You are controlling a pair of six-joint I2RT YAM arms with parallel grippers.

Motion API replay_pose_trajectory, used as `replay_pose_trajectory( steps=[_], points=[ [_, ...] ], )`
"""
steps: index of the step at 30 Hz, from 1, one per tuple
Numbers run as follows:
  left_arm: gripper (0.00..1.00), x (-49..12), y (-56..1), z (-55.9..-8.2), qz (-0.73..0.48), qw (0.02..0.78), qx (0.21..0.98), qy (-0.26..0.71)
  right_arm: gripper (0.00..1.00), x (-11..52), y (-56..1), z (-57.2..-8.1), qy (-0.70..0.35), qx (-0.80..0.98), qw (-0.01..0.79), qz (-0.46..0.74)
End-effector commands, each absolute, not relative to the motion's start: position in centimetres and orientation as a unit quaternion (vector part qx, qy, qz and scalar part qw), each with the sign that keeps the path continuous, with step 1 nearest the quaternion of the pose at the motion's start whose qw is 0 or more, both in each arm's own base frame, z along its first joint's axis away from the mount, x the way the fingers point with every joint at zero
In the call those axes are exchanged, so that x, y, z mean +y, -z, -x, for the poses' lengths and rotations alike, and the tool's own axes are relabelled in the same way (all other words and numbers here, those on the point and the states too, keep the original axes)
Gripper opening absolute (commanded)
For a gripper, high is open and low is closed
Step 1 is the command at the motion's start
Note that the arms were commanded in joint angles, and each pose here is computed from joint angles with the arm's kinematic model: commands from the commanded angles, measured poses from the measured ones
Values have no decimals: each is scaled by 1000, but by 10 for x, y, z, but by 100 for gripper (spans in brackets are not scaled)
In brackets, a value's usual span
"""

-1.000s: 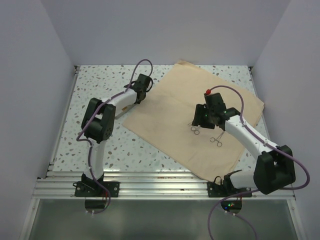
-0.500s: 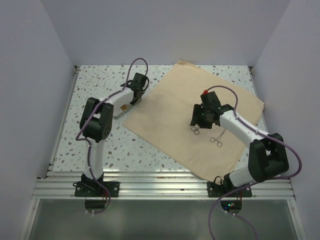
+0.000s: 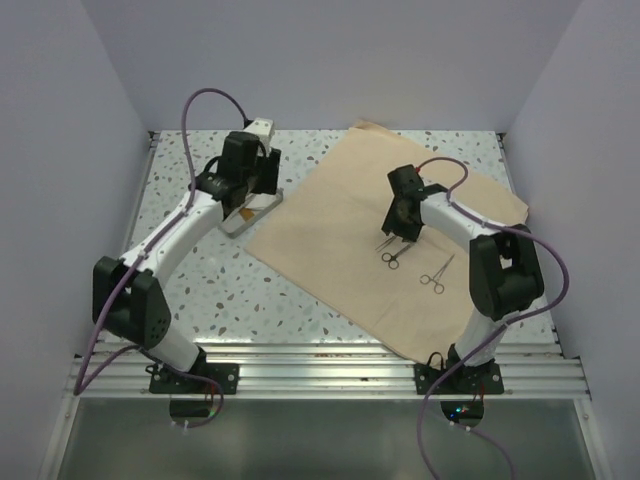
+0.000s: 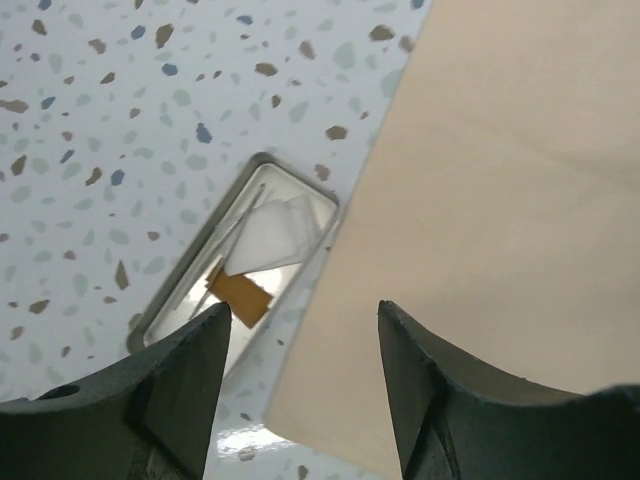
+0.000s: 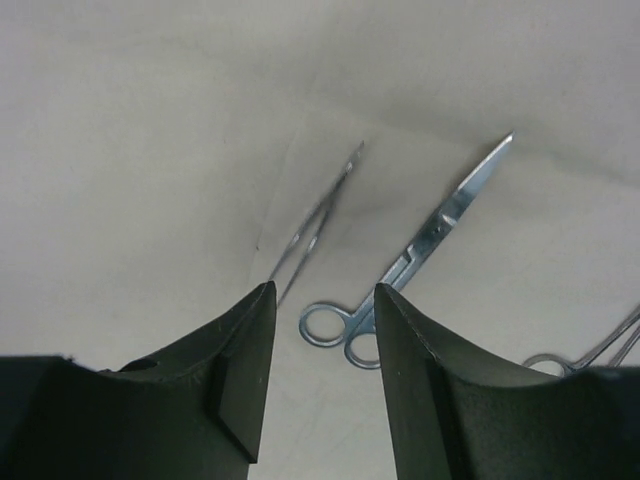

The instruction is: Prepare the surgical pack

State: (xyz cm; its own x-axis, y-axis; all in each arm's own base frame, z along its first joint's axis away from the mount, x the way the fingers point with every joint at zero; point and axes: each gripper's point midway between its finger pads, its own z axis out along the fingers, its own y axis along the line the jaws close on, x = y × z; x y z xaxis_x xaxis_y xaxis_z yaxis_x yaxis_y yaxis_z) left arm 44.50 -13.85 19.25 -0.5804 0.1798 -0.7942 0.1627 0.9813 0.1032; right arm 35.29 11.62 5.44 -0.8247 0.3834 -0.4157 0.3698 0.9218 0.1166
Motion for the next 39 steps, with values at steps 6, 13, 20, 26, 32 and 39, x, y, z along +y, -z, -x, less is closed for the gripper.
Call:
replay_pose_trajectory(
  steps=[6,13,20,26,32,39],
  points=[
    [64,-193,-213,-400,-61,466,858,205,42,102,-65,-403,36,930,250,-266],
    [63,-209,-204,-385,-63,452,853,253,38,98,-53,-400,51,930,233,-281],
    [63,-211,-204,-381,-61,455,849,261,36,99,-33,-397,56,933,214,-283],
    [63,-212,-200,-379,-63,450,852,260,30,101,-28,-402,53,934,214,-281],
    [63,-218,-202,-377,-72,447,849,272,12,99,-38,-403,49,933,224,-277],
    [64,-254,-217,-360,-125,424,815,374,0,105,-90,-403,-3,927,279,-251]
  ],
)
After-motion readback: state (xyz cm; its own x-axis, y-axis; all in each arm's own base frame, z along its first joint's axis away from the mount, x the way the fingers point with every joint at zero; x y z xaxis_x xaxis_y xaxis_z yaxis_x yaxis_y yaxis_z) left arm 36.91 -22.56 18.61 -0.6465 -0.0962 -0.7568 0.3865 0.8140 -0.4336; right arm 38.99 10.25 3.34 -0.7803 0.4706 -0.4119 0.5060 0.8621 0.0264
